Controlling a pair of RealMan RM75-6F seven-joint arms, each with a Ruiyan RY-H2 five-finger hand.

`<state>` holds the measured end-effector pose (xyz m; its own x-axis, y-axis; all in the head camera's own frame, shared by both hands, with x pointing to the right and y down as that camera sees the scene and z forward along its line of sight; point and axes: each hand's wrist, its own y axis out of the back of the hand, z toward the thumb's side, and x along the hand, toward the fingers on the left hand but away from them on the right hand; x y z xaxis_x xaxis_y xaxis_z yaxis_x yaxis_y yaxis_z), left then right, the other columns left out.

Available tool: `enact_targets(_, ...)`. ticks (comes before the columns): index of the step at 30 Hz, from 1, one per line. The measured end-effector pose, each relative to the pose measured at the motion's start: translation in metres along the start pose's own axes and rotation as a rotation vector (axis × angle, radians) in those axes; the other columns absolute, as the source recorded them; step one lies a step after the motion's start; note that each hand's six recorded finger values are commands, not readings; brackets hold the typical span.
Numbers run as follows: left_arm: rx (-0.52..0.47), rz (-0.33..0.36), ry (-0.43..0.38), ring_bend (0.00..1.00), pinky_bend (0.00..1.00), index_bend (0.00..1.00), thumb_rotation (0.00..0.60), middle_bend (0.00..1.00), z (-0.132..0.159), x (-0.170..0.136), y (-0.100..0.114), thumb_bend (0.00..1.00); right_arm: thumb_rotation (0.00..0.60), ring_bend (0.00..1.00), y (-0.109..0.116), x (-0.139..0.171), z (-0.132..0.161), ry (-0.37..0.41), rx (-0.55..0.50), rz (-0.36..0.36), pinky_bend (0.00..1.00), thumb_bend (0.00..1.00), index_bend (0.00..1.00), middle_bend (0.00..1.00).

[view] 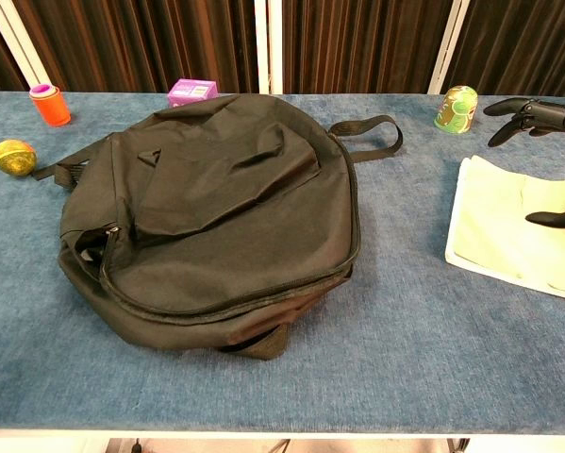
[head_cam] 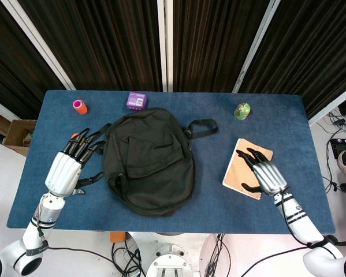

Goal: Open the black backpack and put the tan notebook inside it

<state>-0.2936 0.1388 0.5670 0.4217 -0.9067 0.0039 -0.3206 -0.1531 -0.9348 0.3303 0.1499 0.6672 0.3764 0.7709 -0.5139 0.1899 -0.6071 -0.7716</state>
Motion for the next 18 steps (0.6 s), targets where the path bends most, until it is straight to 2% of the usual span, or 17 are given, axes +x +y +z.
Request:
enact_targets(5, -0.004, -0.03, 0.019, 0.05, 0.19, 0.2, 0.6, 0.11, -0.004, -0.003, -0.005, 0.06, 0.6, 0.03, 0.005, 0.003, -0.002, -0.005, 0.002, -0.02, 0.16, 0.18, 0.04, 0.21)
enact_targets(8, -0.014, -0.082, 0.048, 0.05, 0.19, 0.2, 0.6, 0.11, -0.011, -0.009, -0.01, 0.06, 0.6, 0.03, 0.016, 0.012, -0.012, -0.031, 0.001, -0.053, 0.16, 0.18, 0.04, 0.21)
enact_targets(13, -0.04, -0.246, 0.126, 0.06, 0.19, 0.2, 0.6, 0.14, -0.026, -0.029, -0.02, 0.06, 0.6, 0.03, 0.048, 0.038, -0.041, -0.115, 0.005, -0.142, 0.16, 0.18, 0.04, 0.21)
enact_targets(18, -0.064, -0.401, 0.12, 0.06, 0.19, 0.21, 0.6, 0.14, -0.017, -0.048, -0.043, 0.06, 0.6, 0.03, 0.082, 0.065, -0.063, -0.191, 0.041, -0.228, 0.16, 0.18, 0.04, 0.21)
